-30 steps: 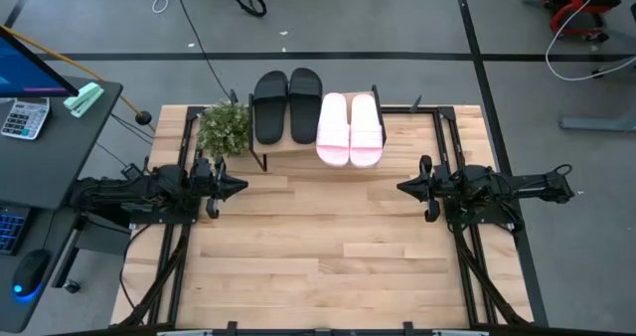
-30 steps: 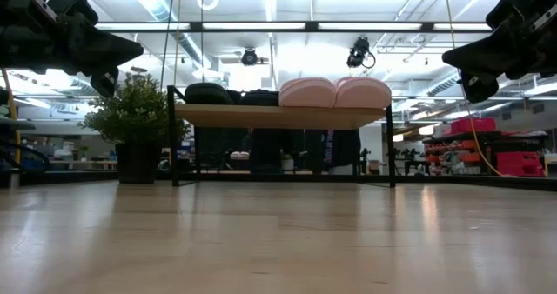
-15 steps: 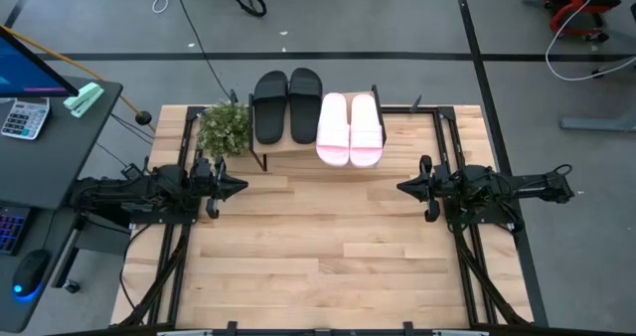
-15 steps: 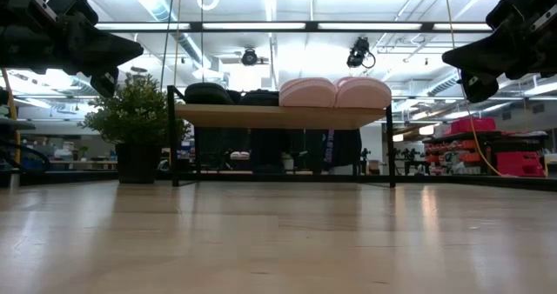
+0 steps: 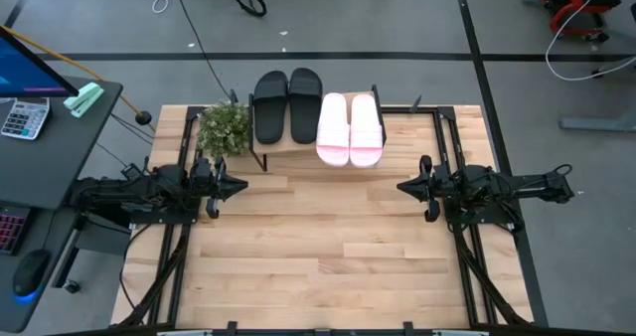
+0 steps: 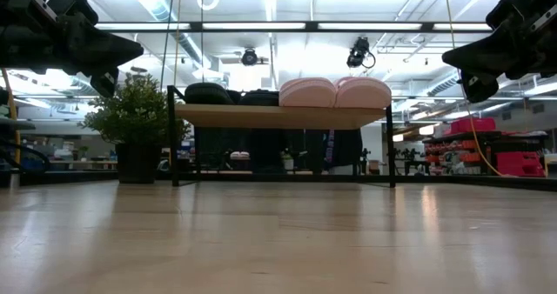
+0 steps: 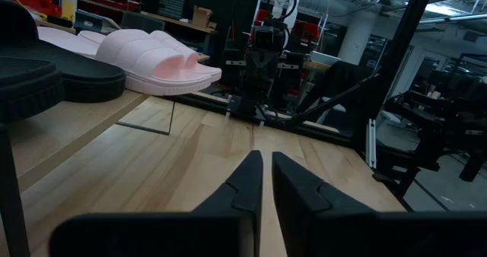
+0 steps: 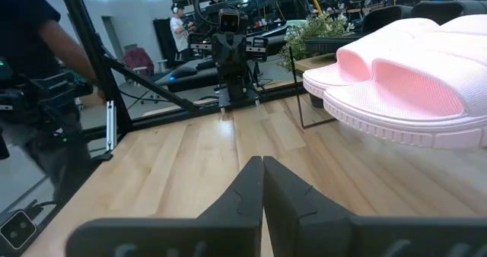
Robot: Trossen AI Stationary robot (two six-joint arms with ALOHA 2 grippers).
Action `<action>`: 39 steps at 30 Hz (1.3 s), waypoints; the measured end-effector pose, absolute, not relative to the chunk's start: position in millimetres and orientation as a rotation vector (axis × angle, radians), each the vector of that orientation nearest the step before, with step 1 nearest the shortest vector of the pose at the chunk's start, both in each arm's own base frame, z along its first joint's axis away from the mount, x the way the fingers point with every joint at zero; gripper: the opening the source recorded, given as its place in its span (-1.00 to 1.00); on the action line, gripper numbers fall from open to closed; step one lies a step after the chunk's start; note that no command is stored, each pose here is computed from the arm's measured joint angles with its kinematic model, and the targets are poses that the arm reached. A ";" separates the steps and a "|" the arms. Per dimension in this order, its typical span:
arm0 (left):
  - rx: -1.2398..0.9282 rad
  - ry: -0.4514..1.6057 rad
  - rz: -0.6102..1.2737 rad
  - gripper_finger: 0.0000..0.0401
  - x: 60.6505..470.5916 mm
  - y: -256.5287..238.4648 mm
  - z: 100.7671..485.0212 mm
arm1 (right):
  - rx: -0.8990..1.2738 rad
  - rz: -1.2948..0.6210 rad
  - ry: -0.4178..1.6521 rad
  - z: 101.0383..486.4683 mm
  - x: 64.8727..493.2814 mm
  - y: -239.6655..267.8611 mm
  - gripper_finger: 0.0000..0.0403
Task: Pick and place slides into the shelf
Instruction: Return to Home Position
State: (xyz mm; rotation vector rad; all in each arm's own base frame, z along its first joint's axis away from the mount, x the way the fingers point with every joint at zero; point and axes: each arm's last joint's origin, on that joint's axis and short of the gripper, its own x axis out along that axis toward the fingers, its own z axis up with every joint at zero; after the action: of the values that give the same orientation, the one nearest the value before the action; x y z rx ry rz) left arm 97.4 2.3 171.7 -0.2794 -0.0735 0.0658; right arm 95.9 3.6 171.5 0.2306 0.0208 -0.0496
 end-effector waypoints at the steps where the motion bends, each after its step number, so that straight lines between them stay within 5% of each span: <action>1: -0.279 -0.073 0.066 -0.81 97.4 2.3 171.7 | 0.231 -0.050 0.021 171.5 95.9 3.6 -0.93; 39: -0.280 -0.074 0.066 -0.86 97.4 2.3 171.7 | 0.231 -0.050 0.021 171.5 95.9 3.6 -0.92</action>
State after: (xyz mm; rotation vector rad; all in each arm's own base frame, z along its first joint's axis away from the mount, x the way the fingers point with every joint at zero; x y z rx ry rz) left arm 97.4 2.3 171.7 -0.2796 -0.0735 0.0659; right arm 95.9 3.6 171.5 0.2306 0.0208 -0.0496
